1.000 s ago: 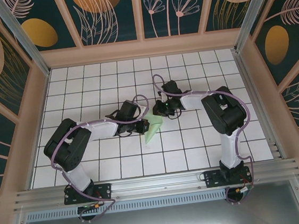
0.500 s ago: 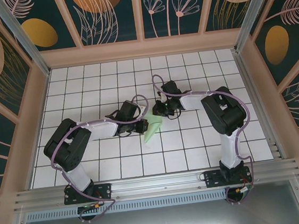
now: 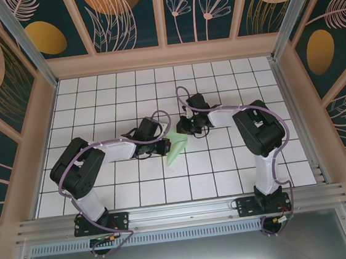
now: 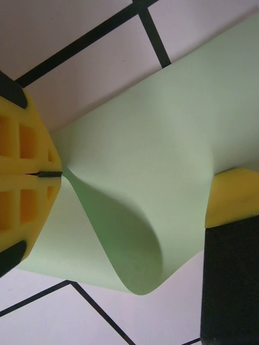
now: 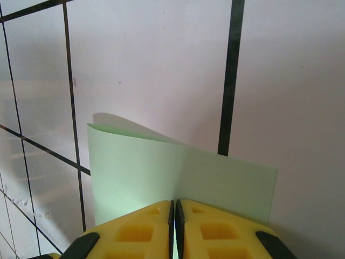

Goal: Fold a paper plane with a square sheet of paper (pick it up from the middle)
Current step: Third fold the triangle at the center of the table.

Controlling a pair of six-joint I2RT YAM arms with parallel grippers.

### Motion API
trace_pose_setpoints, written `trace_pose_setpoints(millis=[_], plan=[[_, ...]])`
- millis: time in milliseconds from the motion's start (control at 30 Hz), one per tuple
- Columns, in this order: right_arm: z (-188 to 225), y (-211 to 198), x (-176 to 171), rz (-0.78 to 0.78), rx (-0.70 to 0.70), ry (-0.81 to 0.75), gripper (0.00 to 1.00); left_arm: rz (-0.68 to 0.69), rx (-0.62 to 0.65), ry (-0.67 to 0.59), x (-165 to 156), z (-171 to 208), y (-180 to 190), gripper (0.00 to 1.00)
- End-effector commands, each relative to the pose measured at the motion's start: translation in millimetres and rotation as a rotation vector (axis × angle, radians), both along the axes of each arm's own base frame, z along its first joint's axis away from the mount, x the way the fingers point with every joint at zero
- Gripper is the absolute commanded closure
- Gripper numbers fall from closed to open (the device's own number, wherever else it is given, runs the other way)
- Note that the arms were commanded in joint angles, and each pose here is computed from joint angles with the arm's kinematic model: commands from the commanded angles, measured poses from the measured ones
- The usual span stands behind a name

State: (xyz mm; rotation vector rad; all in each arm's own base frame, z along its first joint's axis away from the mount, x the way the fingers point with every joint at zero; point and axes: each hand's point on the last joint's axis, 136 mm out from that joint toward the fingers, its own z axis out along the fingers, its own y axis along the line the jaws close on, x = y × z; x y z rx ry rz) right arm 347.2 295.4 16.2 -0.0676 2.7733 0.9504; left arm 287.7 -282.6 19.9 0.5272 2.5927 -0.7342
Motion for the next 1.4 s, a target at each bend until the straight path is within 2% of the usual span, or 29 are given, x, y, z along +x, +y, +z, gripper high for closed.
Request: trace_pose_setpoints(millis=[0, 1367], plan=[[-41.1, -14.1, -21.6, -0.005, -0.118, 0.093, 0.85, 0.025, 0.003, -0.017, 4.5, 7.5, 4.0, 1.0], [-38.8, -10.9, -20.0, -0.015, -0.105, 0.094, 0.84, 0.039, 0.019, 0.032, -4.2, -15.5, 8.9, 0.99]])
